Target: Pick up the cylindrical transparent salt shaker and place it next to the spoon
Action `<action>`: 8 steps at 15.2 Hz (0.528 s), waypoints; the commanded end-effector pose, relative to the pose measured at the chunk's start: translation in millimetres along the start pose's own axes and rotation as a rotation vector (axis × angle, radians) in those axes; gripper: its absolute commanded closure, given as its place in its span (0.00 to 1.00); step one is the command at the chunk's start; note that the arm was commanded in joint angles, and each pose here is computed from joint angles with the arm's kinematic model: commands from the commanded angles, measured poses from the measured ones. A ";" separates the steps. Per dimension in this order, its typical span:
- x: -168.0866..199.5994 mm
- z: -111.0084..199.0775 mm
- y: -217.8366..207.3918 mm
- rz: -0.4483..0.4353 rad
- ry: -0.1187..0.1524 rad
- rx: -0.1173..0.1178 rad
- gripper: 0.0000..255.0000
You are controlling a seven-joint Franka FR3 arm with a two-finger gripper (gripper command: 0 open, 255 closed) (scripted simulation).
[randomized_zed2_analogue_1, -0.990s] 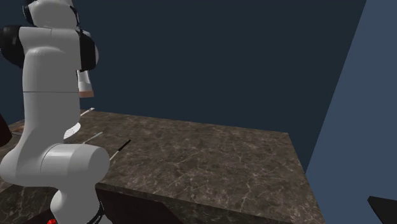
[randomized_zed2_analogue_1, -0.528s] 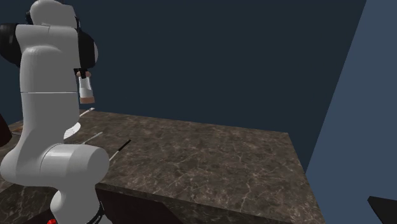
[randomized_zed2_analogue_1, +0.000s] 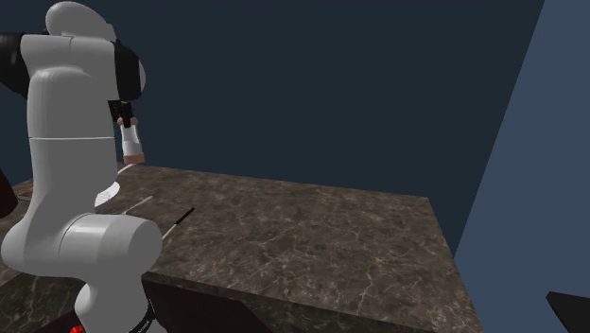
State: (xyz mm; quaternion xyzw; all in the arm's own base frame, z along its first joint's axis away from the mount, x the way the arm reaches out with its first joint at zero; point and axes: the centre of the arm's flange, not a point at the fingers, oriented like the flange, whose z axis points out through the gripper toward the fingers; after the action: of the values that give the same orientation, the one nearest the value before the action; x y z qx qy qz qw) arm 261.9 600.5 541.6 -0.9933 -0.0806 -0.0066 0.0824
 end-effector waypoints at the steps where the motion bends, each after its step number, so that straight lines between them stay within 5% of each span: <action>1: 0.6 10.8 0.6 0.000 0.000 0.001 1.00; 8: -0.4 47.2 6.7 0.000 0.000 0.001 1.00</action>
State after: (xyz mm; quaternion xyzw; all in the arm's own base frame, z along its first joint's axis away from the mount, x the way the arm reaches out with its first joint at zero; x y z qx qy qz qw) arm 263.2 603.0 499.2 -0.9933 -0.0805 -0.0066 0.0824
